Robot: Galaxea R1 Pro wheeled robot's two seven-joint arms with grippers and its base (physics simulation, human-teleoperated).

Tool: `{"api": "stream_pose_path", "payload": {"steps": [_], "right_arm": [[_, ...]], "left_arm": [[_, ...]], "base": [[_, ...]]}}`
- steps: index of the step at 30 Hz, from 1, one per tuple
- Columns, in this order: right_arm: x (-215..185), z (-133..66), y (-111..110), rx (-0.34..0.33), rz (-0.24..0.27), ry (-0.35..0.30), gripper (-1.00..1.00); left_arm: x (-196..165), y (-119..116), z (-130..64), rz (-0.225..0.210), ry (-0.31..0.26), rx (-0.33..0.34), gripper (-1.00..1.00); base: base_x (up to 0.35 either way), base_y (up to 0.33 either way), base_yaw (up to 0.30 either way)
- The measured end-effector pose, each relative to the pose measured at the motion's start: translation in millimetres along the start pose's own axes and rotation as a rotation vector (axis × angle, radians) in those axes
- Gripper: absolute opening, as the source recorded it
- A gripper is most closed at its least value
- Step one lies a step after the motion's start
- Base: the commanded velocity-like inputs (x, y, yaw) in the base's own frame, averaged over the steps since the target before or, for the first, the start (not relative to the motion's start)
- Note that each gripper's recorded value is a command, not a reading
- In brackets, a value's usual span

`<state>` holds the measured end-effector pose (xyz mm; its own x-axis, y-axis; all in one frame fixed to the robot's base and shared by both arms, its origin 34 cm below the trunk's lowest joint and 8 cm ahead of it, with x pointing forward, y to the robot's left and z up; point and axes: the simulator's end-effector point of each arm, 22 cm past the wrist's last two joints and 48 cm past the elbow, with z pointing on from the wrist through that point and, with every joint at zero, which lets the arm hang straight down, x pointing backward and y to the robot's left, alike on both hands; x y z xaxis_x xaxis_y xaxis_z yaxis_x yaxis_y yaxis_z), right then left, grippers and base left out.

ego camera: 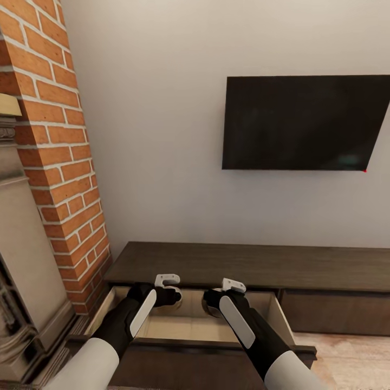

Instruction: Place each of the two pumpkins and all three candles from the living room inside a cabinet in the living room (use any cabinet), then make sure every cabinet is closed, and position the cauldron so it is next to a table in the living room.

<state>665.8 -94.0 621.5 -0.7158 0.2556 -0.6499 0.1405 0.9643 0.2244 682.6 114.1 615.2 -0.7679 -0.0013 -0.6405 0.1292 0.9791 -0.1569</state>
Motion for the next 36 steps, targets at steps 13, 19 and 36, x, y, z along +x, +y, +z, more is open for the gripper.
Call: {"api": "stream_pose_path", "payload": {"steps": [13,19,36], "right_arm": [[22,16.0,-6,-0.002,-0.001,-0.002,-1.00],[32,23.4,-9,-0.004,-0.002,-0.002,-1.00],[51,36.9,-15,-0.004,-0.002,-0.004,-1.00]], "left_arm": [[22,4,17.3,0.001,0.000,-0.001,-1.00],[33,6,25.2,0.002,-0.001,-0.002,-1.00],[52,9,39.7,0.002,-0.002,-0.004,-1.00]], "base": [[0.000,0.000,0.000],[0.000,0.000,0.000],[0.000,0.000,0.000]]}}
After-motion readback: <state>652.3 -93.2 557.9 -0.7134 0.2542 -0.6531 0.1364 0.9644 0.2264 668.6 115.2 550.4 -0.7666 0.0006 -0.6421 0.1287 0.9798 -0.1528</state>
